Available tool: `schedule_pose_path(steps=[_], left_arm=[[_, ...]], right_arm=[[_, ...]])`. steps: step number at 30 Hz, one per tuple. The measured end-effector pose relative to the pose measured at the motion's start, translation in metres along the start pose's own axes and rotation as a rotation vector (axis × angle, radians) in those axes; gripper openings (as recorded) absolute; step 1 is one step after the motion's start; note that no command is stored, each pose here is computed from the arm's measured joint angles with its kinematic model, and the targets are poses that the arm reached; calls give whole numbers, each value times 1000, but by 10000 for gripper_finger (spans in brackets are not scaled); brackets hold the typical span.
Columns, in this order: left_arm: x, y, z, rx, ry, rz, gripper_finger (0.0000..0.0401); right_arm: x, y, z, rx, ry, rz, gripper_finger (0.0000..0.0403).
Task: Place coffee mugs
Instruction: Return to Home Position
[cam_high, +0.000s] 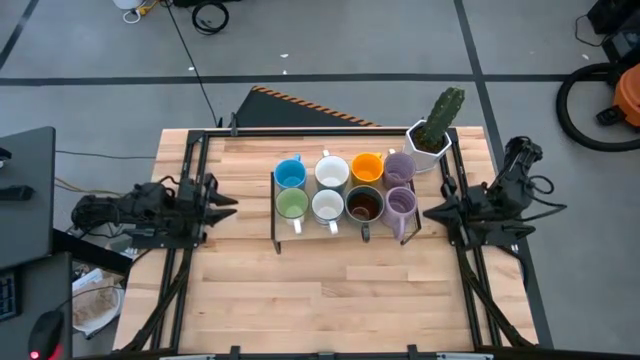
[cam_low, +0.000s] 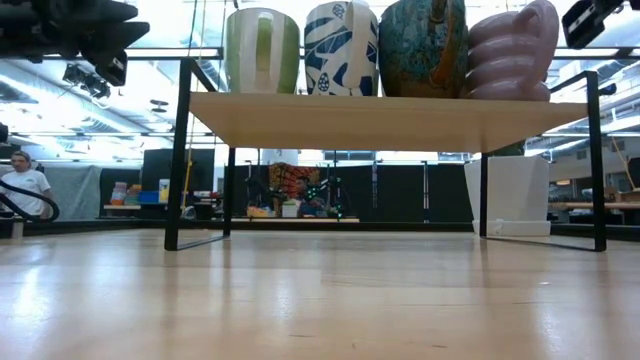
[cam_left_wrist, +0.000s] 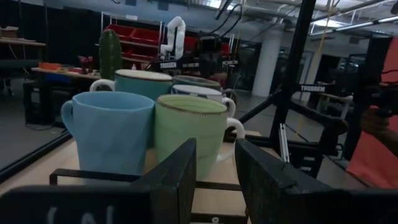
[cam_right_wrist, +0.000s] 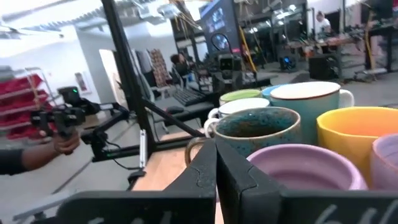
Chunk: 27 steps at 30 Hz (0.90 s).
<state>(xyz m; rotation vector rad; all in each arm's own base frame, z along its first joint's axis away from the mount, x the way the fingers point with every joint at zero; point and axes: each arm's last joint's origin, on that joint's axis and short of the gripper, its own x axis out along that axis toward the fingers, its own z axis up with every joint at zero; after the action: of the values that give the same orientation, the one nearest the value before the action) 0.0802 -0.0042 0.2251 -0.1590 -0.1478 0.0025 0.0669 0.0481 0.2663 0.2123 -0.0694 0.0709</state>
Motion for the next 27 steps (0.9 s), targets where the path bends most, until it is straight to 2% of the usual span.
schedule_pose_path(steps=[10,16,22,27], left_arm=[[5,1,-18,9,-8,-45,116],[5,0,-17,37,-15,-75,116],[5,0,-17,51,-15,-80,116],[5,0,-17,51,-8,-82,116]], right_arm=[[-1,-3,-39,-13,-146,116,3],[-1,-4,-63,2,-223,169,3],[0,-5,-66,28,-204,171,2],[2,-6,-73,-16,-145,142,4]])
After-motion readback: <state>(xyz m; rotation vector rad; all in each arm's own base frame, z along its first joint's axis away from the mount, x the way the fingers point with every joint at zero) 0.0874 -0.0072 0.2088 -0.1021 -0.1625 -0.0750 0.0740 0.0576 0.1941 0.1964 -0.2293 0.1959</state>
